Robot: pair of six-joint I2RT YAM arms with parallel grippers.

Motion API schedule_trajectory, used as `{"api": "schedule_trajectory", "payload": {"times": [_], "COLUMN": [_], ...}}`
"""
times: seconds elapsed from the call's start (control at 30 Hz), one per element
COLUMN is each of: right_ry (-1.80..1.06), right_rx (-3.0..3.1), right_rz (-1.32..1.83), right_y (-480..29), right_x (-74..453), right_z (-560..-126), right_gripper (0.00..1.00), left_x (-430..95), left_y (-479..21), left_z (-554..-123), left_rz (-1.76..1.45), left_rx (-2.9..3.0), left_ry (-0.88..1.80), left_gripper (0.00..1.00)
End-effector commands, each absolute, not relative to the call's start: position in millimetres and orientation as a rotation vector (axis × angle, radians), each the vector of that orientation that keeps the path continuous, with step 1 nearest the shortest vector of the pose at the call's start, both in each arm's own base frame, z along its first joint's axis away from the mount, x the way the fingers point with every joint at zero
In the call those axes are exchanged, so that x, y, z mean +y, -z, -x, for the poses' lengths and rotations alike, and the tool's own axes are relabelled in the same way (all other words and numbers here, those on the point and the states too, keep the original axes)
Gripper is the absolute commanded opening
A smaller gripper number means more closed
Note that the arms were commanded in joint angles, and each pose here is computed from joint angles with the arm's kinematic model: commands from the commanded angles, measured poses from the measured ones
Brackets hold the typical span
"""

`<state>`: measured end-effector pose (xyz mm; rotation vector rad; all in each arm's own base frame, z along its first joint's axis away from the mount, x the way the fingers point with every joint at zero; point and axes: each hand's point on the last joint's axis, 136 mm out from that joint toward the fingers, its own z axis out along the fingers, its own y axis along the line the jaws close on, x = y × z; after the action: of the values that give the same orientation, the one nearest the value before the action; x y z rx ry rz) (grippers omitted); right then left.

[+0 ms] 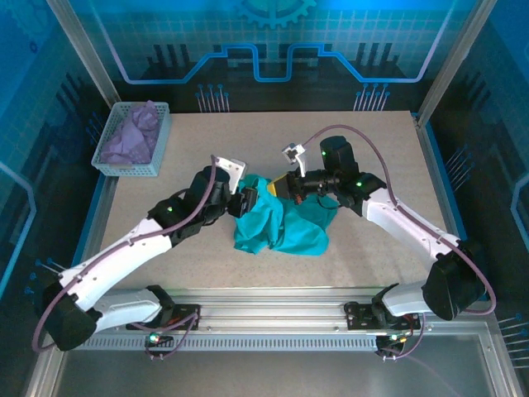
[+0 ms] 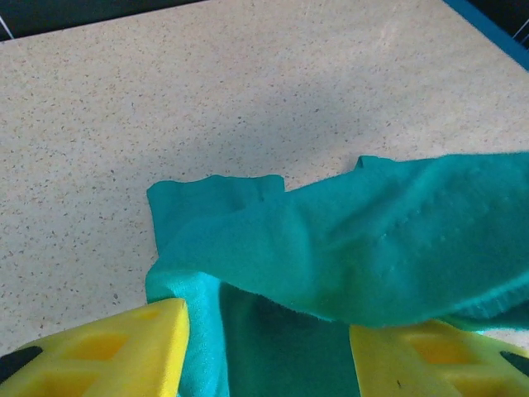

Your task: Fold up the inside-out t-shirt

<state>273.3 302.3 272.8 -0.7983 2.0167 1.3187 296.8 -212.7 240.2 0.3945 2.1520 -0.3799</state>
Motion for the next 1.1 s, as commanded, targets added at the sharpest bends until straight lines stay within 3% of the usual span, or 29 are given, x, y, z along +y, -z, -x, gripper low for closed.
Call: {"api": "schedule_trajectory", "payload": {"times": [0.0, 0.23, 0.33, 0.43, 0.6, 0.77, 0.93, 1.07], "right_ry": [-1.334, -1.336, -1.309, -1.237, -1.110, -1.096, -0.776, -0.585], "right_rx": [1.940, 1.929, 1.925, 1.952, 2.005, 1.998, 2.135, 2.225], "right_rz": [0.819, 0.834, 0.841, 0.803, 0.712, 0.694, 0.508, 0.487], "right_y": [-296.6, -297.4, -298.1, -296.3, -291.0, -293.8, -284.3, -272.7], "right_x": [302.5, 300.5, 295.2, 280.7, 258.8, 258.3, 243.8, 239.0], "right_z": [-272.2, -268.3, -267.7, -274.2, -291.8, -301.5, -345.3, -351.4], "right_gripper": [0.00, 0.00, 0.00, 0.00, 0.00, 0.00, 0.01, 0.26], "left_x": [-217.4, -232.4, -237.9, -240.5, -244.1, -236.5, -243.5, -237.4], "left_y": [-258.0, -256.6, -256.1, -259.9, -272.1, -282.6, -310.4, -329.9], "left_z": [-310.3, -332.4, -340.9, -335.7, -297.2, -265.7, -242.3, -257.3], "left_rz": [-0.395, -0.408, -0.415, -0.441, -0.491, -0.441, -0.422, -0.184], "left_rx": [2.089, 2.048, 2.036, 2.047, 2.031, 2.010, 1.932, 1.845], "left_ry": [0.348, 0.340, 0.384, 0.463, 0.699, 0.927, 1.266, 1.442], "left_gripper": [0.54, 0.53, 0.39, 0.16, 0.00, 0.00, 0.00, 0.00]}}
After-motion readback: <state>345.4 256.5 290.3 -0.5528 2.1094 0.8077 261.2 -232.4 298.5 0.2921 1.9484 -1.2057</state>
